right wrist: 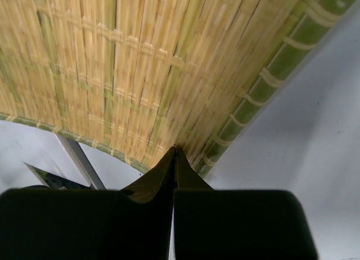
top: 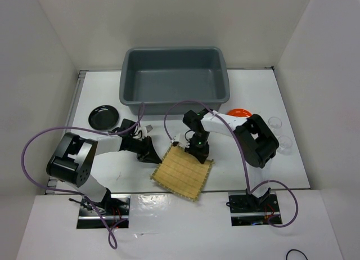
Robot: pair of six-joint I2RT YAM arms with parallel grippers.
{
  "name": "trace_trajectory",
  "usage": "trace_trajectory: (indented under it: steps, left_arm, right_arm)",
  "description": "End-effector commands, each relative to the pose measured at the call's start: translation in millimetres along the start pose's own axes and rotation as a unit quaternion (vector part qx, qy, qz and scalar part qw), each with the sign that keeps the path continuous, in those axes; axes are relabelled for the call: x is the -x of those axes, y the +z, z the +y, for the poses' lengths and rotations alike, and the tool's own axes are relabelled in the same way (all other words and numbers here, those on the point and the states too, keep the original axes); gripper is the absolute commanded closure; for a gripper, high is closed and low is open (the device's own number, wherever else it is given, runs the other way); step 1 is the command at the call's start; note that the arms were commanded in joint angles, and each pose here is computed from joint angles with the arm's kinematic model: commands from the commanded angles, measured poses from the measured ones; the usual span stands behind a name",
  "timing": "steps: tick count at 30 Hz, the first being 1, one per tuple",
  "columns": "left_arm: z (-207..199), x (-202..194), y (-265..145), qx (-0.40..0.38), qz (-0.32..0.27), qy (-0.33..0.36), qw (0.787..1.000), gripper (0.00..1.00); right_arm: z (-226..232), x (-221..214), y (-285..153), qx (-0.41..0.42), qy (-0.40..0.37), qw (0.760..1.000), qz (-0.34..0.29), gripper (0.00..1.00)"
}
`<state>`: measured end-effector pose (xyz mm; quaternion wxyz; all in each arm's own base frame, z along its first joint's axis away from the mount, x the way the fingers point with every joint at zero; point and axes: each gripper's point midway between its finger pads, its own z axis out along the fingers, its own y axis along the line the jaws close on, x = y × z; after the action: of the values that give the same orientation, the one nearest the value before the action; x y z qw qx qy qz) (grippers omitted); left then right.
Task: Place the mixed dishes into the plastic bin
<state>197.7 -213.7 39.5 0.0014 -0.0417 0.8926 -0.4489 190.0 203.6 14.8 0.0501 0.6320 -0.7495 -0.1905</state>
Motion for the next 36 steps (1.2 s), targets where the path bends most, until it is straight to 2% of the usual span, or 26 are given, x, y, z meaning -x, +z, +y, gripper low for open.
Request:
trace_trajectory:
  steps: [1, 6, 7, 9, 11, 12, 15, 18, 22, 25, 26, 27, 30, 31, 32, 36]
  left_arm:
    - [-20, 7, -2, -0.035, 0.0, 0.025, 0.999, 1.0]
    - [-23, 4, -1, -0.049, 0.01, 0.025, 0.998, 0.82]
    - [-23, 3, -1, -0.052, 0.016, 0.021, 0.998, 0.71]
    - [-26, 3, -1, -0.061, 0.016, 0.028, 0.998, 0.55]
    - [-27, -1, 1, -0.065, 0.027, 0.026, 0.997, 0.43]
    - [-29, -1, 1, -0.073, 0.028, 0.031, 0.996, 0.32]
    - [-29, -5, 8, -0.08, 0.048, 0.034, 0.995, 0.22]
    - [-34, -9, 18, -0.082, 0.068, 0.043, 0.993, 0.21]
    - [-46, -10, 33, -0.087, 0.094, 0.058, 0.99, 0.21]
    - [-48, -14, 44, -0.084, 0.112, 0.064, 0.988, 0.28]
    - [-49, -13, 44, -0.086, 0.11, 0.069, 0.988, 0.33]
    - [-50, -15, 46, -0.086, 0.113, 0.071, 0.987, 0.48]
    - [-46, -21, 45, -0.086, 0.12, 0.06, 0.987, 0.77]
    - [-49, -21, 43, -0.089, 0.116, 0.066, 0.987, 0.94]
    - [-46, -24, 43, -0.086, 0.121, 0.063, 0.987, 1.0]
    - [-56, -33, 28, -0.083, 0.126, 0.076, 0.986, 1.0]
  right_arm:
    - [-23, 14, 23, -0.047, -0.009, 0.999, -0.014, 1.0]
    - [-41, 30, 25, -0.085, 0.014, 0.995, -0.043, 1.0]
    - [-41, 30, 25, -0.085, 0.021, 0.995, -0.043, 1.0]
    - [-46, 34, 26, -0.093, 0.019, 0.994, -0.047, 1.0]
    - [-46, 32, 29, -0.09, 0.025, 0.995, -0.043, 1.0]
    - [-48, 34, 29, -0.093, 0.023, 0.994, -0.047, 1.0]
    - [-50, 33, 32, -0.096, 0.034, 0.994, -0.045, 1.0]
    - [-51, 35, 32, -0.099, 0.039, 0.993, -0.05, 1.0]
    - [-52, 38, 33, -0.095, 0.043, 0.993, -0.053, 1.0]
    - [-50, 40, 33, -0.091, 0.048, 0.993, -0.056, 1.0]
    - [-50, 40, 33, -0.091, 0.048, 0.993, -0.056, 1.0]
    - [-50, 41, 30, -0.094, 0.046, 0.993, -0.06, 1.0]
    - [-47, 38, 31, -0.093, 0.051, 0.992, -0.061, 1.0]
    - [-48, 41, 28, -0.099, 0.048, 0.992, -0.068, 1.0]
    - [-48, 41, 28, -0.099, 0.048, 0.992, -0.068, 1.0]
    - [-35, 42, 5, -0.092, 0.049, 0.991, -0.08, 1.0]
